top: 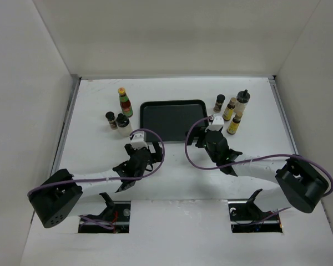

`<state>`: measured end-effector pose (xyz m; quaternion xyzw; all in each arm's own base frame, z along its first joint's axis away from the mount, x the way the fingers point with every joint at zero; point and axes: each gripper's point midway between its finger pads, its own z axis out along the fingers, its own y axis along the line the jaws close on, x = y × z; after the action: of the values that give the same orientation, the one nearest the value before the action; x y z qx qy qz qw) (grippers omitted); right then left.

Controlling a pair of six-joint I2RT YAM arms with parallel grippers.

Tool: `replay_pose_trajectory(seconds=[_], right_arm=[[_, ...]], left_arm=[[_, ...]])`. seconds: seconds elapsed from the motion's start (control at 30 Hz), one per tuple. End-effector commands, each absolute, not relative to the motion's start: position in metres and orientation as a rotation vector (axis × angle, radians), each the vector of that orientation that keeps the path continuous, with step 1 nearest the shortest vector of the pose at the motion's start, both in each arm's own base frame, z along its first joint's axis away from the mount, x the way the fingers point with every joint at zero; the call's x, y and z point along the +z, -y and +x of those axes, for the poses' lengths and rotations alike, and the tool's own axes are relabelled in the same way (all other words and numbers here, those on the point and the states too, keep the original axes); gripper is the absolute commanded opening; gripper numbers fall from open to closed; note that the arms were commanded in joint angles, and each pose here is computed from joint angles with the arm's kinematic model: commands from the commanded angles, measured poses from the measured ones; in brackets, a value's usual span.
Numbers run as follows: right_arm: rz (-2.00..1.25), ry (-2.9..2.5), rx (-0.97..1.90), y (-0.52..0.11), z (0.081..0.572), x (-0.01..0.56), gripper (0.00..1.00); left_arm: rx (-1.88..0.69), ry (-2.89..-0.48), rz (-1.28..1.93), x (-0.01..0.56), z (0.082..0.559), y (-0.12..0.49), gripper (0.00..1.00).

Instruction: Organize the condiment bottles

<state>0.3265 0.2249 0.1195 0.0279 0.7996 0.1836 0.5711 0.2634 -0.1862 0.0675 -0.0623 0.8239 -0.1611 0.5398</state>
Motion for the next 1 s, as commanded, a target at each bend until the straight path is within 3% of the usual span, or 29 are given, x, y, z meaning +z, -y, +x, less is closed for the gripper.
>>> replay_pose_trajectory(seconds=[0.0,0.4,0.87,0.9,0.97], right_arm=[[0.086,-1.844,0.468,-0.233,0.336,0.135,1.00],[0.086,-1.843,0.473,-0.233,0.336,0.137,1.00],[0.055,-1.871,0.490,-0.242,0.335,0.132,1.00],[0.054,-1.867,0.496,-0.242,0.335,0.133,1.00],[0.060,-1.865,0.492,-0.241,0.335,0.132,1.00]], left_arm=[[-0.426,-1.908,-0.172,0.088,0.273,0.196,1.00],[-0.410,-1.824,-0.214,0.120,0.287,0.181,1.00],[-0.310,-1.534,-0.331,0.244,0.330,0.130,1.00],[-0.299,-1.524,-0.349,0.249,0.334,0.125,0.93],[-0.273,-1.512,-0.374,0.257,0.343,0.115,0.60]])
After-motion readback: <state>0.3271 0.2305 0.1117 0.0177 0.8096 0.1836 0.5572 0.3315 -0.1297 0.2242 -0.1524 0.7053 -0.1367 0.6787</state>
